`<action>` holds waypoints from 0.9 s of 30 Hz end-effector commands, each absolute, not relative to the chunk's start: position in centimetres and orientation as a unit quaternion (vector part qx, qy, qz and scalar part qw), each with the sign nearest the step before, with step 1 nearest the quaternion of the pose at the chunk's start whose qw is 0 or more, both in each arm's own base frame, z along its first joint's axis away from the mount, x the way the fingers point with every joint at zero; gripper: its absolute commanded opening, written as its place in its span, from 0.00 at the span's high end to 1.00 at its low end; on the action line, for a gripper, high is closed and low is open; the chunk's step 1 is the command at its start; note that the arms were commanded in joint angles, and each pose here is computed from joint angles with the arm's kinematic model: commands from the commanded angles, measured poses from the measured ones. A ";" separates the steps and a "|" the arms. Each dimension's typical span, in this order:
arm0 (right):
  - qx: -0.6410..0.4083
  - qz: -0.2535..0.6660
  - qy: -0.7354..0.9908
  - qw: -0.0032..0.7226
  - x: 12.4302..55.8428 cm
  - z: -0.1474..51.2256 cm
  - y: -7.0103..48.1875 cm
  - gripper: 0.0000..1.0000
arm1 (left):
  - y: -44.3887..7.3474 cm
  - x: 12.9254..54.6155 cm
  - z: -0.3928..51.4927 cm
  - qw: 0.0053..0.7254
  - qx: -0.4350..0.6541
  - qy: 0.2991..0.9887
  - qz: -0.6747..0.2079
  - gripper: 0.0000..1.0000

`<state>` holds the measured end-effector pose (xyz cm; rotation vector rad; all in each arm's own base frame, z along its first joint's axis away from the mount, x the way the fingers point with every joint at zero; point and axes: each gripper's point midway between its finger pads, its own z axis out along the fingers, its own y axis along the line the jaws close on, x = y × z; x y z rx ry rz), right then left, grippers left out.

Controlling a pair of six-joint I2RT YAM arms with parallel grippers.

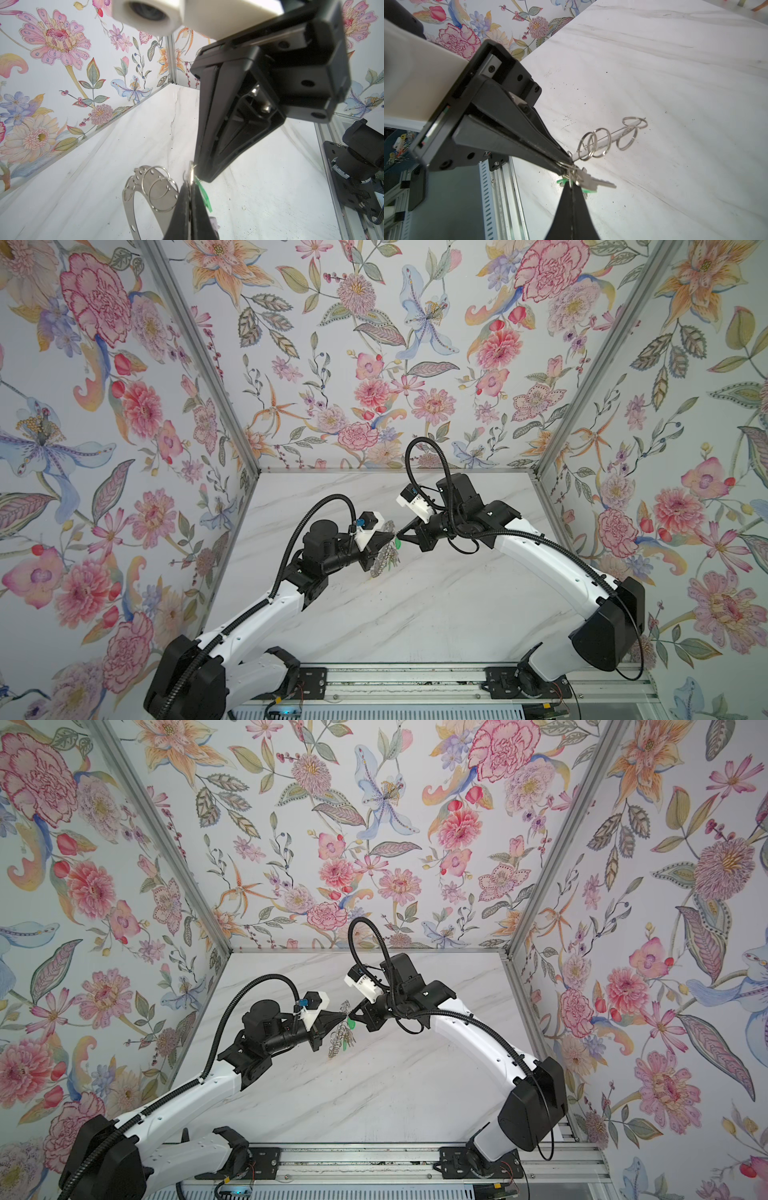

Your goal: Remove the keys from the keyring

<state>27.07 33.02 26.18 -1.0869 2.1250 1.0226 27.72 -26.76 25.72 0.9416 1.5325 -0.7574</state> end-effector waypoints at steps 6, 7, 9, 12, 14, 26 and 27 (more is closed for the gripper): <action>-0.347 0.446 0.795 0.222 27.3 25.5 32.1 1.00 | -26.1 27.3 28.6 0.610 0.378 0.618 -0.321 1.00; -0.343 0.453 0.794 0.214 27.1 25.3 32.1 1.00 | -25.8 27.2 29.2 0.622 0.370 0.610 -0.322 1.00; -0.338 0.468 0.791 0.201 26.7 25.1 32.4 1.00 | -25.4 26.7 30.2 0.645 0.354 0.590 -0.331 1.00; -0.332 0.478 0.791 0.188 26.5 24.6 32.5 1.00 | -25.2 26.5 31.2 0.659 0.343 0.576 -0.341 1.00; -0.328 0.478 0.794 0.183 26.4 24.3 32.4 1.00 | -25.3 26.5 31.6 0.662 0.343 0.571 -0.344 1.00; -0.312 0.482 0.794 0.199 26.5 25.0 31.7 1.00 | -25.0 26.2 33.1 0.683 0.324 0.548 -0.359 0.92; -0.313 0.481 0.793 0.204 26.6 25.4 31.6 1.00 | -25.1 26.2 33.0 0.680 0.326 0.549 -0.361 0.92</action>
